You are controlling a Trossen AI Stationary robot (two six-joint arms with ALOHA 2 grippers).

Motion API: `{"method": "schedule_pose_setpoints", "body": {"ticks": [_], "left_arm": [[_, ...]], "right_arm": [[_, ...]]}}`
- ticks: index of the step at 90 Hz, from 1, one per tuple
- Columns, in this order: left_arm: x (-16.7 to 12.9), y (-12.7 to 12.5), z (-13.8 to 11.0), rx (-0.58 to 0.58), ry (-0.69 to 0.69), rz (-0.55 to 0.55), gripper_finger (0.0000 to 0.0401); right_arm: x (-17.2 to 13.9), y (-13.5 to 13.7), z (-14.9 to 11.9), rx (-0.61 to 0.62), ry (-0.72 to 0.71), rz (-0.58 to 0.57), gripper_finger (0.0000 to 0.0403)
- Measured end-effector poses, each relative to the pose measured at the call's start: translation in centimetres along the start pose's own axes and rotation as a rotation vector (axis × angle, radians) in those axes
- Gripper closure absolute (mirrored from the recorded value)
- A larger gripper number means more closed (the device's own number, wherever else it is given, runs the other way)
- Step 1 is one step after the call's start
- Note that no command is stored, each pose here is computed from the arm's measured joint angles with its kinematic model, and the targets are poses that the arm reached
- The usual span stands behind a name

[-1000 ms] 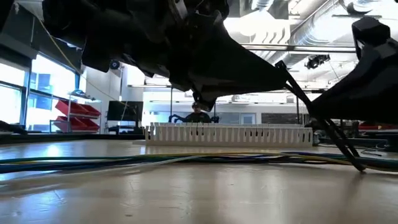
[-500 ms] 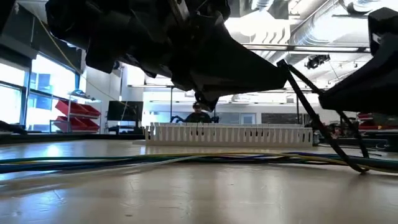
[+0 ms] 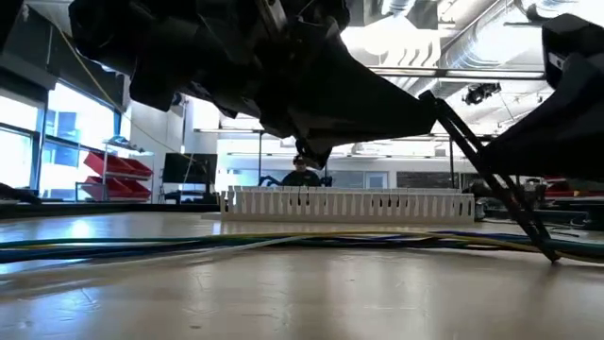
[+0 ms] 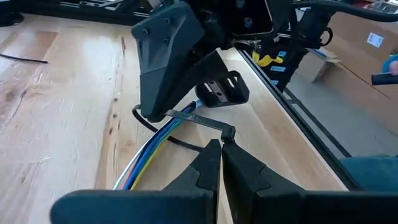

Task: Ziptie cables
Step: Wrap the cables together using a black zip tie

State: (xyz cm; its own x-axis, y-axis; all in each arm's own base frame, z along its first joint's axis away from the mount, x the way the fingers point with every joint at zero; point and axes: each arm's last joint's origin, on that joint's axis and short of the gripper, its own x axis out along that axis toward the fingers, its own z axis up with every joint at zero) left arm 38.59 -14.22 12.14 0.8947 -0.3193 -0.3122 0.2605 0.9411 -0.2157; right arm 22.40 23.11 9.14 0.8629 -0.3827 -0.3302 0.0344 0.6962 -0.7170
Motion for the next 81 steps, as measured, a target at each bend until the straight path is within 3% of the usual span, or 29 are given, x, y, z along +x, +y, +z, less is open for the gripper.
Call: {"method": "schedule_pose_setpoints", "body": {"ticks": [81], "left_arm": [[-0.01,-0.02,0.02,0.001,0.0,0.0,0.0401]], "right_arm": [[0.37,-0.23,-0.05,-0.035,0.011,-0.02,0.0403]]}}
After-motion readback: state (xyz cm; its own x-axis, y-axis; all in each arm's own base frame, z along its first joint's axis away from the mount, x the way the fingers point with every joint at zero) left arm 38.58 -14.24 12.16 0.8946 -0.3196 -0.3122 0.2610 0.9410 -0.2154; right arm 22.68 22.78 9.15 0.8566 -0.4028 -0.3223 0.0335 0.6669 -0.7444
